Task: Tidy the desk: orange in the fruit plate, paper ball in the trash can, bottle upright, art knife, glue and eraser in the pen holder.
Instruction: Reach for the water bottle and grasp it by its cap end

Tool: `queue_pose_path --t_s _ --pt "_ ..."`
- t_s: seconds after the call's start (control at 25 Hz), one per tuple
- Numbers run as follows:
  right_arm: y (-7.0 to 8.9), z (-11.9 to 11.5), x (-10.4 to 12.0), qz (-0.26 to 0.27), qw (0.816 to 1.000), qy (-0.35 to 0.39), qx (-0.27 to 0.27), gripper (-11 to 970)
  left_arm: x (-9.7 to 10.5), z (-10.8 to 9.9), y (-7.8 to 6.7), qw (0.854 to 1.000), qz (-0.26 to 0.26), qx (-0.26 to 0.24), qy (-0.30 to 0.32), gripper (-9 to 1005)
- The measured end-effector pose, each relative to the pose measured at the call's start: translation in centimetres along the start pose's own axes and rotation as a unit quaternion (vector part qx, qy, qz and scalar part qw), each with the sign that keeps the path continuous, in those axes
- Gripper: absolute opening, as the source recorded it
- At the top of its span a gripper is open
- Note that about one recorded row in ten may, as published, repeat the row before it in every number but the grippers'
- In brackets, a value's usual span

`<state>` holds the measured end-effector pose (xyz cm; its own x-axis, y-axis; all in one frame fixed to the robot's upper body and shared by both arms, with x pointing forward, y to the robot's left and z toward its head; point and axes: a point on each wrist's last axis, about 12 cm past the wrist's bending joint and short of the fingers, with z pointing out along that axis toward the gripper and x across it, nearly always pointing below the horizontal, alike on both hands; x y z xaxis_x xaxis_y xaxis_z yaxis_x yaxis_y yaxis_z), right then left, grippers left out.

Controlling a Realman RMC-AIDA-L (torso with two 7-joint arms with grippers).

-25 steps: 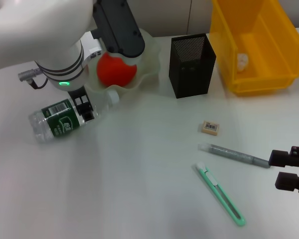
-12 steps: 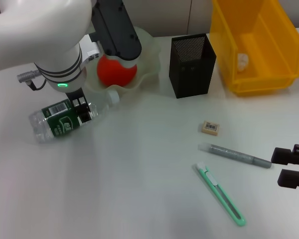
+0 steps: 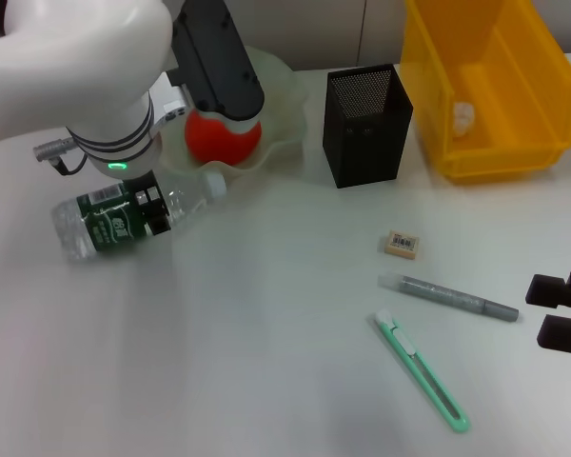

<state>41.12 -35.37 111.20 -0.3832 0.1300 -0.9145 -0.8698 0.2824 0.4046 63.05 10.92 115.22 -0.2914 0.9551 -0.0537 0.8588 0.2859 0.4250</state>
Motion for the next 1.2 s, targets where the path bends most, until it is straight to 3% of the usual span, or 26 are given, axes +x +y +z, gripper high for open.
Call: queue_pose_path --t_s 1.04,1.2 --pt "0.2 0.0 -0.1 -0.002 1.0 -0.008 -0.008 453 0.6 1.7 0.1 1.0 -0.003 -0.003 -0.005 781" --pt "0.0 0.3 -0.4 -0.002 1.0 -0.006 -0.013 453 1.5 2.4 -0.4 1.0 -0.006 0.015 0.021 783"
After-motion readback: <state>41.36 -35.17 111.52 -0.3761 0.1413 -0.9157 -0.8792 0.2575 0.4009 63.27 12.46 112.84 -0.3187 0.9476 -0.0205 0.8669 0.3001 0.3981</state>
